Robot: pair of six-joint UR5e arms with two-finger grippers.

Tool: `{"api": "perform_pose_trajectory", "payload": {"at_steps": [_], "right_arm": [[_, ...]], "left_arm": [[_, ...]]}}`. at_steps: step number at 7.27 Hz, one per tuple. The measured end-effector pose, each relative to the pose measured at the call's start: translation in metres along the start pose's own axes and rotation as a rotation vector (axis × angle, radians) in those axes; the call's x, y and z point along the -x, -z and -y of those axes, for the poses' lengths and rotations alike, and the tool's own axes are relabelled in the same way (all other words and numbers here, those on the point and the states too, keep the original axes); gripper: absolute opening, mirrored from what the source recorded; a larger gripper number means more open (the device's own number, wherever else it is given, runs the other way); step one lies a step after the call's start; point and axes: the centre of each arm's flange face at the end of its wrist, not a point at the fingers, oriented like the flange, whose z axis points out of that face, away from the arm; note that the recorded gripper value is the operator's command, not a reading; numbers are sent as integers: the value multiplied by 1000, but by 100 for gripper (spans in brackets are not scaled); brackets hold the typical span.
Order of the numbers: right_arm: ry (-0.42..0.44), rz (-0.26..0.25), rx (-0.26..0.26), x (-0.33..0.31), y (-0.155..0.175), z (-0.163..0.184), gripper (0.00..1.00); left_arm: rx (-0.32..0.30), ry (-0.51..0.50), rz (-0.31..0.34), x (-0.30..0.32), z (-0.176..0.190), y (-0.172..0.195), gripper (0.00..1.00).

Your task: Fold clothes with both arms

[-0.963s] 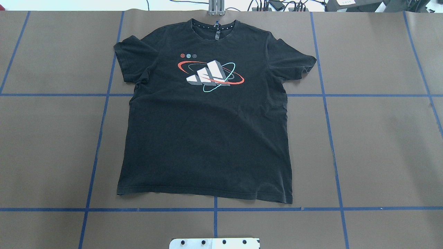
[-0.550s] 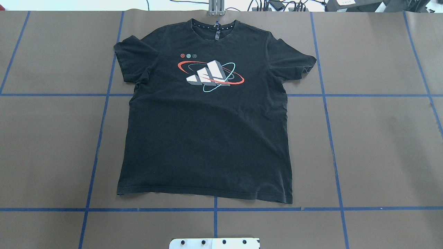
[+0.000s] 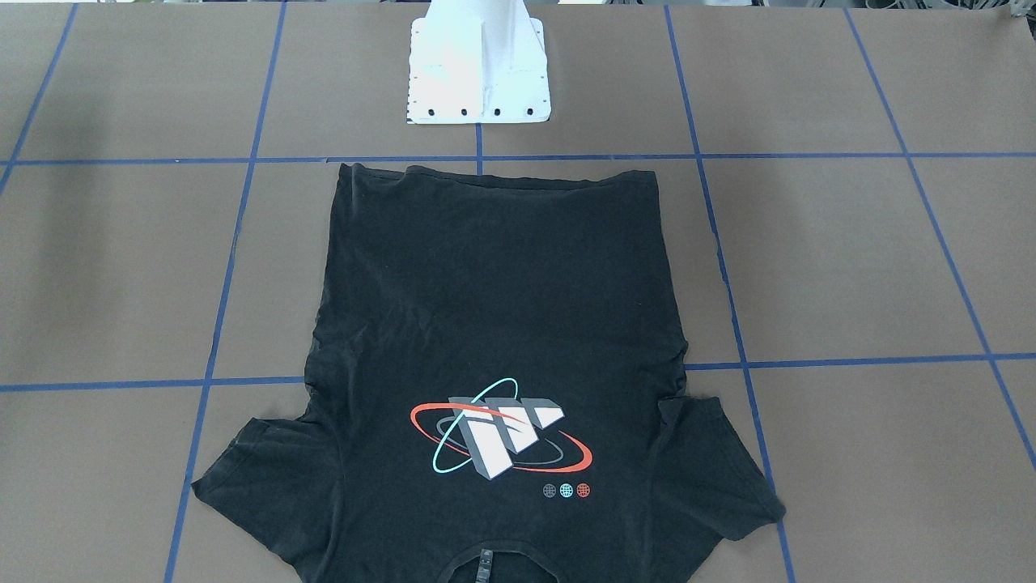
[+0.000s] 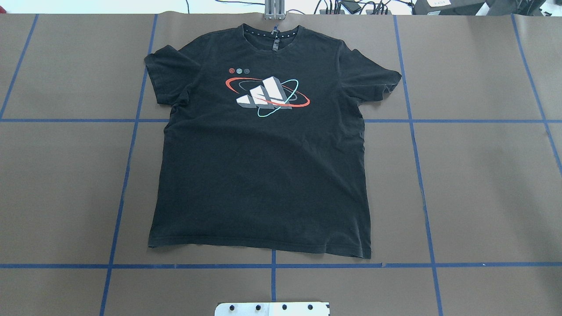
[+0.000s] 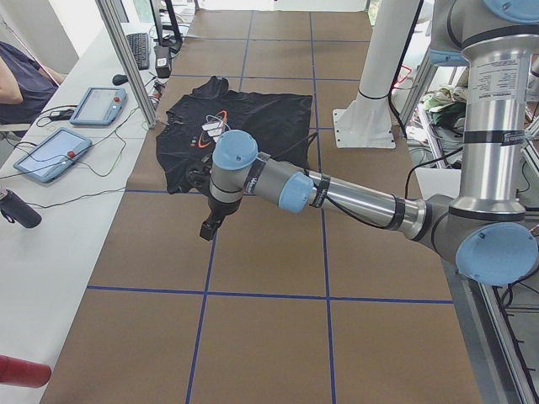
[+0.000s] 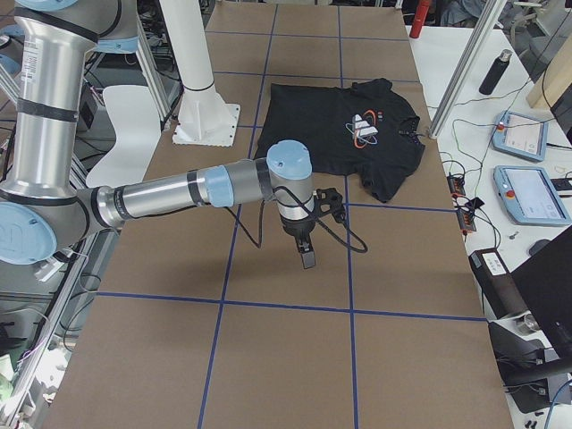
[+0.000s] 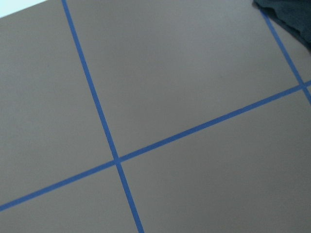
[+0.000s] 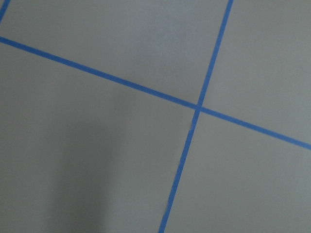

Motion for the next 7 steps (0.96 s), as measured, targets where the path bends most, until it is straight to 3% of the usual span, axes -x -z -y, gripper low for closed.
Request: {"api": "perform_pose_trajectory", "payload": {"at_steps": [1, 3, 5, 7], "right_arm": [[23, 6, -36, -2, -3, 17, 100], [-1, 52, -49, -15, -21, 59, 100], [-10, 130, -59, -19, -31, 117, 100], [-44, 163, -65, 9, -35, 171, 100]], "left_arm": [[-64, -67, 10, -6, 23, 8, 100], [-167, -151, 16, -10, 54, 13, 100], [-233, -76, -26, -26, 87, 3, 100], [-256, -70, -120, -77, 121, -36, 100]]}}
